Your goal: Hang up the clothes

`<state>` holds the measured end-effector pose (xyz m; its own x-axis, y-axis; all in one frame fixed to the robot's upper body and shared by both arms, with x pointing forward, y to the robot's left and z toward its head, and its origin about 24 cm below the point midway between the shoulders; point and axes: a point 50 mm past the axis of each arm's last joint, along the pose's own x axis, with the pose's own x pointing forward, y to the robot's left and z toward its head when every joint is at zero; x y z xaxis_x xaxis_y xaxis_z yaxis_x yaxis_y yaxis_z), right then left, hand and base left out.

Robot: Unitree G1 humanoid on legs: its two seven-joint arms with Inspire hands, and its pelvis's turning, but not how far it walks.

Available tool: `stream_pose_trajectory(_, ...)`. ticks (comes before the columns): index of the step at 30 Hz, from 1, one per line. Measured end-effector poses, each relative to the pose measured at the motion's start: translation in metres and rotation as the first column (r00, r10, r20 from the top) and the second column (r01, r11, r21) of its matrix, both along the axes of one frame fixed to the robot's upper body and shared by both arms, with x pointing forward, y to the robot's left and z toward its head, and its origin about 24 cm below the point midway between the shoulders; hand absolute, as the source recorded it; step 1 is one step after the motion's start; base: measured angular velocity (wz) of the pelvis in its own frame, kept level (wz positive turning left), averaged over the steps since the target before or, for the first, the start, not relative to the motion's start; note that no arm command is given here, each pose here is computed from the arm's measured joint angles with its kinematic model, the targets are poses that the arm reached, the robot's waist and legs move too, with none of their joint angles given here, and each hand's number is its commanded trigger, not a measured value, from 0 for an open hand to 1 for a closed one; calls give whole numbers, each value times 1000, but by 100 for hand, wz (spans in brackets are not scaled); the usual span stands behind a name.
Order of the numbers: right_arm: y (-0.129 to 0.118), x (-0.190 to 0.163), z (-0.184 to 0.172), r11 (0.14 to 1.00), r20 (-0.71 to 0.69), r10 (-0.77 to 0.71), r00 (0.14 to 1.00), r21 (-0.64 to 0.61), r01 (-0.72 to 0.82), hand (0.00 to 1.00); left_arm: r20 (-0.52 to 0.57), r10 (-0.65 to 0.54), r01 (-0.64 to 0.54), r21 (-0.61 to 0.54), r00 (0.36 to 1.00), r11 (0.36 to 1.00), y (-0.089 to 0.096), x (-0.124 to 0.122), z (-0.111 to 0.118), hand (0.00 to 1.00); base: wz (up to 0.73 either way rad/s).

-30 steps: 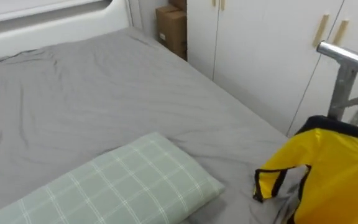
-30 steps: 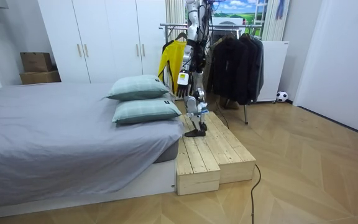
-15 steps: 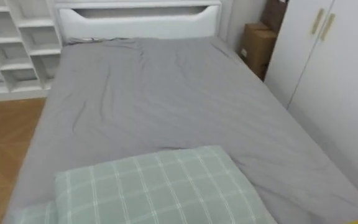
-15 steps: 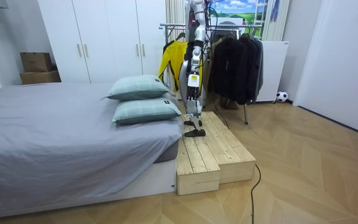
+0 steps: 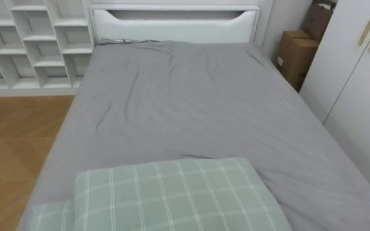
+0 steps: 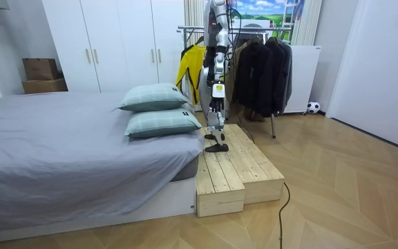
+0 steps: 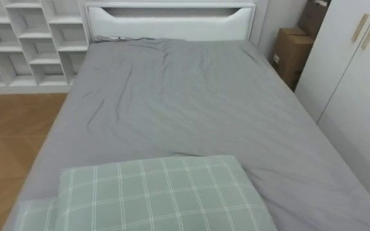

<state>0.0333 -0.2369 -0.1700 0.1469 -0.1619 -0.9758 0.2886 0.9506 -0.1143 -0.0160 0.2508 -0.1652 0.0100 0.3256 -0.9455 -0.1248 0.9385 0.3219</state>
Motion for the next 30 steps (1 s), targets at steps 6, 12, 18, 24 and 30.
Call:
stream_pose_trajectory(6, -1, -7, 0, 1000, -6, -10, 1000, -1, 10, 0, 52, -8, 7, 24, 999, 1000, 1, 16, 1, 0, 3)
stream_pose_trajectory(12, -5, -8, 1, 1000, 15, -2, 1000, 11, 2, 0, 85, -18, 17, 12, 996, 1000, -5, 24, -1, 0, 2)
stream_pose_trajectory(18, -9, -6, 2, 1000, 23, 6, 1000, 15, -6, 0, 47, -46, 48, -34, 998, 998, -10, 16, -3, 0, 1)
stream_pose_trajectory(24, -9, -5, 2, 999, 22, 17, 1000, 31, -17, 0, -18, -50, 49, -75, 999, 996, -13, 2, -4, 0, 5)
stream_pose_trajectory(30, -8, -5, 2, 999, 19, 18, 1000, 36, -19, 0, -46, -62, 58, -98, 997, 993, -15, -7, -4, 0, 8)
